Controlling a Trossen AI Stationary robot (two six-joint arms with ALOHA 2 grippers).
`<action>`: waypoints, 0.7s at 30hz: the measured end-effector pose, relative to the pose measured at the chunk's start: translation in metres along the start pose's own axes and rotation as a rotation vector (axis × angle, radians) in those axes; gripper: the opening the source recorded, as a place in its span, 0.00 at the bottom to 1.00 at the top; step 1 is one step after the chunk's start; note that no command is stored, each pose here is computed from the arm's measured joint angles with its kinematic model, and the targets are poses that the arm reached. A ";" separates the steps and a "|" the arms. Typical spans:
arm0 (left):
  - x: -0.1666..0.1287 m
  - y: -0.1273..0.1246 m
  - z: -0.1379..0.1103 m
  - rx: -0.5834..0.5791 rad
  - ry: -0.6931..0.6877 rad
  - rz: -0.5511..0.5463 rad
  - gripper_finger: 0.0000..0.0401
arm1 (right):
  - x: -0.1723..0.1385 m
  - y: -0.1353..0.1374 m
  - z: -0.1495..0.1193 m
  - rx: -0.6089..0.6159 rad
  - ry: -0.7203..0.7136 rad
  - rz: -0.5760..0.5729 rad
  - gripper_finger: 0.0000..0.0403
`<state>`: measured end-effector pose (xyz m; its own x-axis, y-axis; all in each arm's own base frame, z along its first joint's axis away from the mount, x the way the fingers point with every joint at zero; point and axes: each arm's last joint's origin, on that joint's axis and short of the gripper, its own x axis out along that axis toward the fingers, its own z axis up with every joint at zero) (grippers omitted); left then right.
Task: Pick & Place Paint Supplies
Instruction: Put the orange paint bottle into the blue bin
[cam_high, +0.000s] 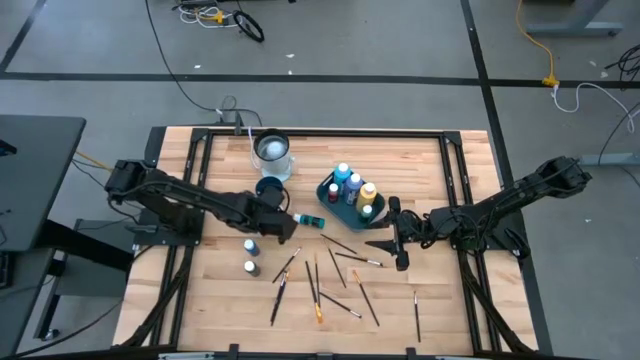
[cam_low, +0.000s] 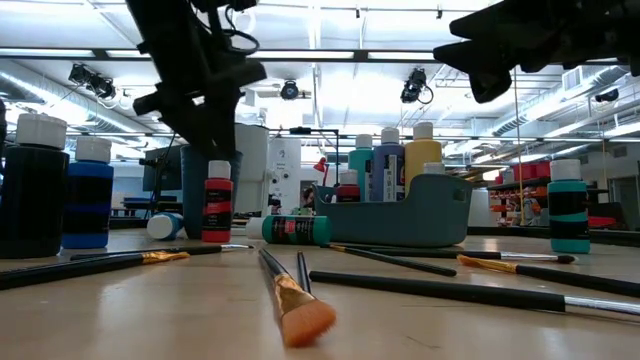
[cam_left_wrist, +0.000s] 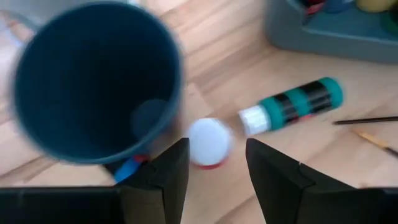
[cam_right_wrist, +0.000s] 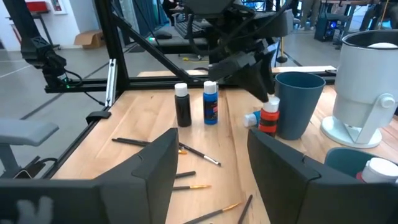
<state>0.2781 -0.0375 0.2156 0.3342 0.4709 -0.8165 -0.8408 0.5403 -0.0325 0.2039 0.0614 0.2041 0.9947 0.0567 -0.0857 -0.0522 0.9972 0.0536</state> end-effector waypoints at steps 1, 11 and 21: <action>0.001 0.000 0.001 0.002 -0.005 0.005 0.42 | 0.000 0.000 0.000 -0.007 -0.001 0.000 0.48; 0.011 0.003 0.007 -0.025 -0.014 0.053 0.42 | 0.000 0.000 0.000 -0.008 0.001 0.000 0.48; 0.009 0.003 0.005 -0.028 -0.001 0.036 0.42 | 0.000 0.000 0.000 -0.009 -0.001 0.000 0.48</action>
<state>0.2812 -0.0280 0.2112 0.3038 0.4903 -0.8169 -0.8638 0.5035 -0.0191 0.2039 0.0614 0.2041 0.9948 0.0567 -0.0850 -0.0531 0.9976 0.0450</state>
